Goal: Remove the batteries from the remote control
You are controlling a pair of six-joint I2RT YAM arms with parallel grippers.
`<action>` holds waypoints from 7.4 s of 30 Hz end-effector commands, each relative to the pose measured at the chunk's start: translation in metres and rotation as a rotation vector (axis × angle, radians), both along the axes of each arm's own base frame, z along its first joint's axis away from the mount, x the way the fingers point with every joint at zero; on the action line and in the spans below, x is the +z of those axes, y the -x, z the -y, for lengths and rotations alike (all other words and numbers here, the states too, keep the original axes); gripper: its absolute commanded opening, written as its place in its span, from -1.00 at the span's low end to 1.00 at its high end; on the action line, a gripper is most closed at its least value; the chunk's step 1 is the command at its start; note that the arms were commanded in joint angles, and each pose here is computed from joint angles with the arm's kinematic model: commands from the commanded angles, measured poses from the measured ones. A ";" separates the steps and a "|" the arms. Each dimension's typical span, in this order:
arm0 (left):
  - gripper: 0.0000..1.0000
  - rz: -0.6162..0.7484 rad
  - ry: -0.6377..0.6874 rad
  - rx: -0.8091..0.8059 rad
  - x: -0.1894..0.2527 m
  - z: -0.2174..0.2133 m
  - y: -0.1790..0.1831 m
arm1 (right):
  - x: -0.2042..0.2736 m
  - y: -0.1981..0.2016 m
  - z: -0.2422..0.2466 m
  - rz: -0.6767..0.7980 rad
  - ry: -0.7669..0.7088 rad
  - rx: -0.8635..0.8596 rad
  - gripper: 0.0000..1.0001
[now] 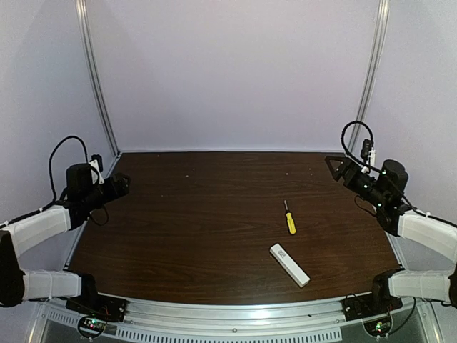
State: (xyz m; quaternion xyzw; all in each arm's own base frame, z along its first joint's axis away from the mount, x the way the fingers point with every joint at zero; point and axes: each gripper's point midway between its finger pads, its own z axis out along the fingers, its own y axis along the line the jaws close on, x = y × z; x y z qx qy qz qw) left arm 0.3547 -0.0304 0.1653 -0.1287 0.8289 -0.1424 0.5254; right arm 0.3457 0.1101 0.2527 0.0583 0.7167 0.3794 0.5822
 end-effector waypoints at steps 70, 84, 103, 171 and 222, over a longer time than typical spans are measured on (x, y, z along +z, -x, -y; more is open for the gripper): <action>0.71 -0.183 -0.027 -0.691 -0.048 0.216 0.106 | -0.230 0.217 -0.118 -0.608 0.792 0.222 0.54; 0.69 -0.186 -0.023 -0.706 -0.049 0.219 0.106 | -0.239 0.217 -0.121 -0.608 0.797 0.232 -0.06; 0.67 -0.173 0.000 -0.747 -0.045 0.225 0.110 | -0.215 0.210 -0.152 -0.495 0.804 0.313 -0.66; 0.53 0.373 0.109 -1.524 -0.011 0.326 0.210 | -0.117 0.247 -0.244 -0.065 0.632 1.031 -1.00; -1.00 0.354 0.058 -1.659 -0.011 0.347 0.241 | -0.109 0.230 -0.251 -0.056 0.627 0.946 0.55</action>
